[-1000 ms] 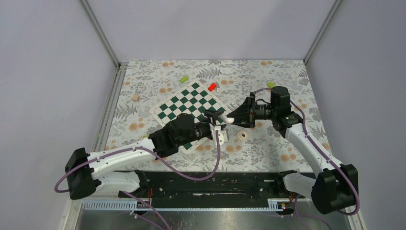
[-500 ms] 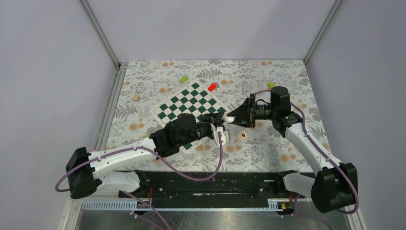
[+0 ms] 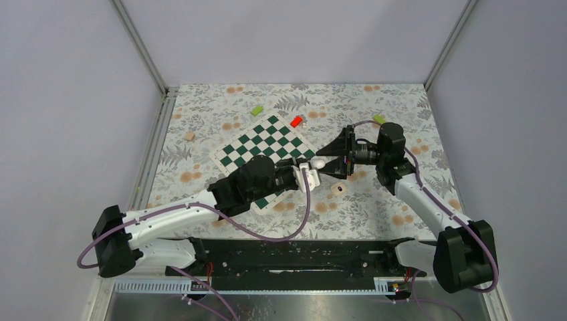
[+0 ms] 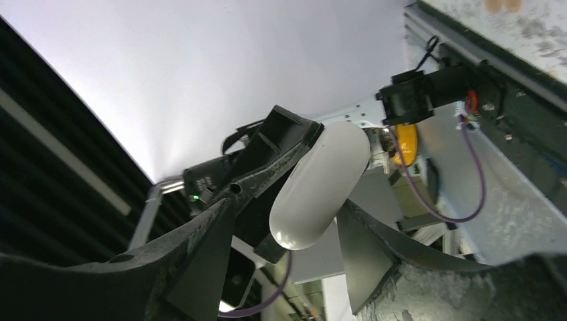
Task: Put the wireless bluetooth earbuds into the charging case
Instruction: Adjust the charging case.
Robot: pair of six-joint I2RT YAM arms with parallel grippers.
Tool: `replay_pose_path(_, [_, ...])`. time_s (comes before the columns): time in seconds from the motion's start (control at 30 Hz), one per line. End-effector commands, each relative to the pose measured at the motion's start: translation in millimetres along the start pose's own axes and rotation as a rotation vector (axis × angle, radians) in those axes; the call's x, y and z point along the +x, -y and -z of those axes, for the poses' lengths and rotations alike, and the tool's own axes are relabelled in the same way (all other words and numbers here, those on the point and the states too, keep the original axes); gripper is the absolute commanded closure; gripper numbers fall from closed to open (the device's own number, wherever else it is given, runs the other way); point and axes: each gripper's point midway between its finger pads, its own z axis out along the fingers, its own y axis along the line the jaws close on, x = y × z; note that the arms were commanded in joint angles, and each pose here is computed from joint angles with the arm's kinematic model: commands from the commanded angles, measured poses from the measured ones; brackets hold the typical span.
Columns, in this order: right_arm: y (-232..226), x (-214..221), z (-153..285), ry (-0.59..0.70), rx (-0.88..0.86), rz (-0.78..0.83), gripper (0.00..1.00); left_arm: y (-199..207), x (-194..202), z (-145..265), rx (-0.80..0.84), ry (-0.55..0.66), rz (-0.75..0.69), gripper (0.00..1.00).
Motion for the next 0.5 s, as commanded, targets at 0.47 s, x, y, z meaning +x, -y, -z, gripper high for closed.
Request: replay_pose_path(0.47, [-21.3,12.5,27.6,0.071,0.085,0.266,0.34,-12.4,-28.4,19.9,0.077,0.012,0.342,1.0])
